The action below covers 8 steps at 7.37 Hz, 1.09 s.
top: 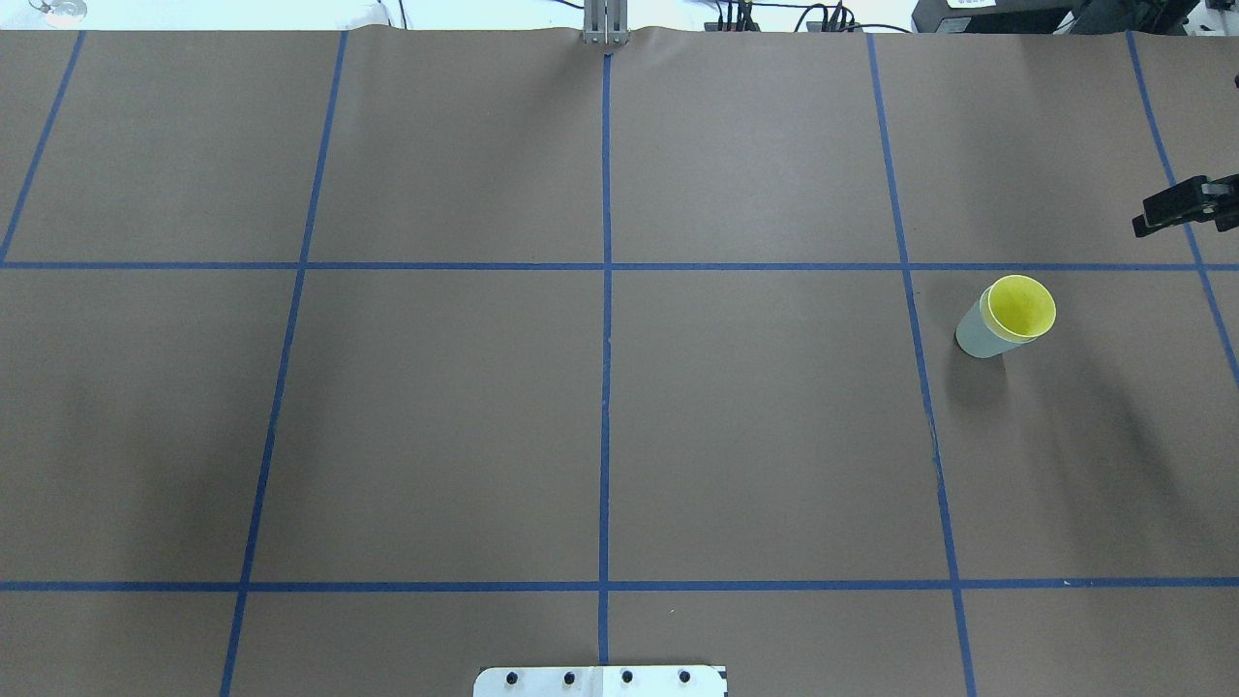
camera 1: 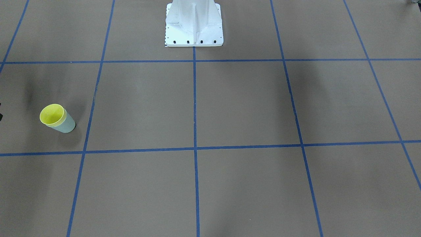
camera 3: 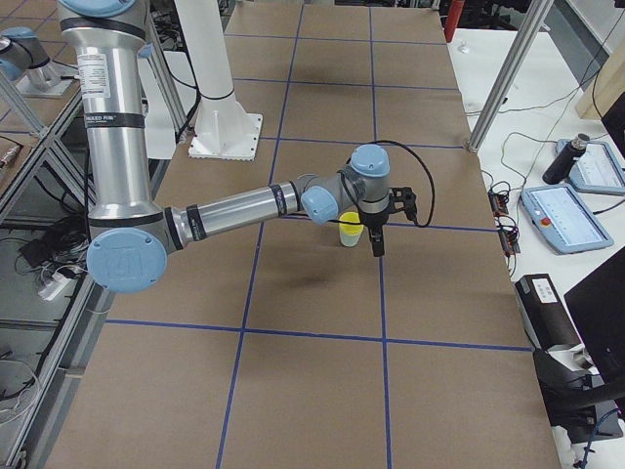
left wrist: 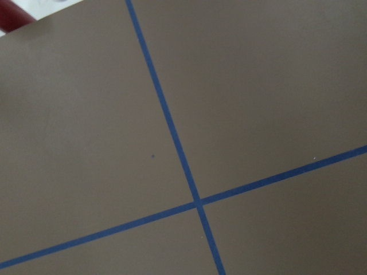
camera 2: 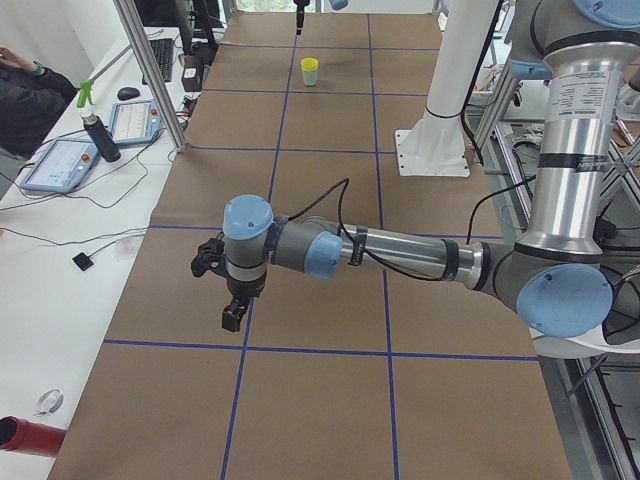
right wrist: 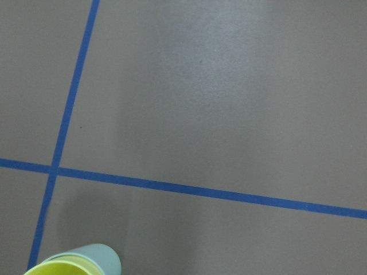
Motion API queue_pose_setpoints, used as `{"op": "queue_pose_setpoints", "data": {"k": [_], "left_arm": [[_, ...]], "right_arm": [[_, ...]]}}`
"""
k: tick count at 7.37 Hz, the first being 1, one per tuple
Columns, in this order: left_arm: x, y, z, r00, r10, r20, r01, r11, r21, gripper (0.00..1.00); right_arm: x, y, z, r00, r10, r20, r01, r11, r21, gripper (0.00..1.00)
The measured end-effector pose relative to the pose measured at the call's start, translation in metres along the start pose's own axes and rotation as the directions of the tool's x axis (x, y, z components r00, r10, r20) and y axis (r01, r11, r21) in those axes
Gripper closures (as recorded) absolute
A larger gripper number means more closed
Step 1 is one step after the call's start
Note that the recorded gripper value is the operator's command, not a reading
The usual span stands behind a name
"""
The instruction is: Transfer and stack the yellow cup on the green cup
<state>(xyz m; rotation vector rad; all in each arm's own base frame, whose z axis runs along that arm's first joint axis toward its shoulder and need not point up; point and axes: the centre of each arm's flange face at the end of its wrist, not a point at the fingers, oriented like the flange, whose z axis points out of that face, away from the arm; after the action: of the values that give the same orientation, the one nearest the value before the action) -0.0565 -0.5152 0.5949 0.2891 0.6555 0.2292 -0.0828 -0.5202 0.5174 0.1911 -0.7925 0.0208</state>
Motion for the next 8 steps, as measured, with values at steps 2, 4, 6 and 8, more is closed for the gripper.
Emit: {"op": "queue_pose_setpoints", "data": {"k": [2,4,6,8], "left_arm": [[-0.004,0.02,0.004,1.0,-0.022,0.005,0.022,1.0,0.007,0.0],[-0.004,0.023,0.005,0.998,-0.06,0.001,0.06,0.998,0.01,0.0],[-0.008,0.028,0.01,0.997,-0.076,0.001,0.076,0.997,0.0,0.0],[-0.008,0.031,0.011,0.996,-0.091,-0.009,0.091,0.996,-0.012,0.0]], "right_arm": [[0.063,0.003,-0.017,0.998,0.036,0.061,-0.035,0.999,-0.018,0.0],[0.134,0.009,-0.019,0.994,0.044,0.101,-0.04,0.999,-0.032,0.0],[0.172,0.026,-0.021,0.991,0.086,0.104,-0.082,0.996,-0.036,0.0],[0.184,0.035,-0.021,0.988,0.122,0.091,-0.117,0.992,-0.054,0.0]]}}
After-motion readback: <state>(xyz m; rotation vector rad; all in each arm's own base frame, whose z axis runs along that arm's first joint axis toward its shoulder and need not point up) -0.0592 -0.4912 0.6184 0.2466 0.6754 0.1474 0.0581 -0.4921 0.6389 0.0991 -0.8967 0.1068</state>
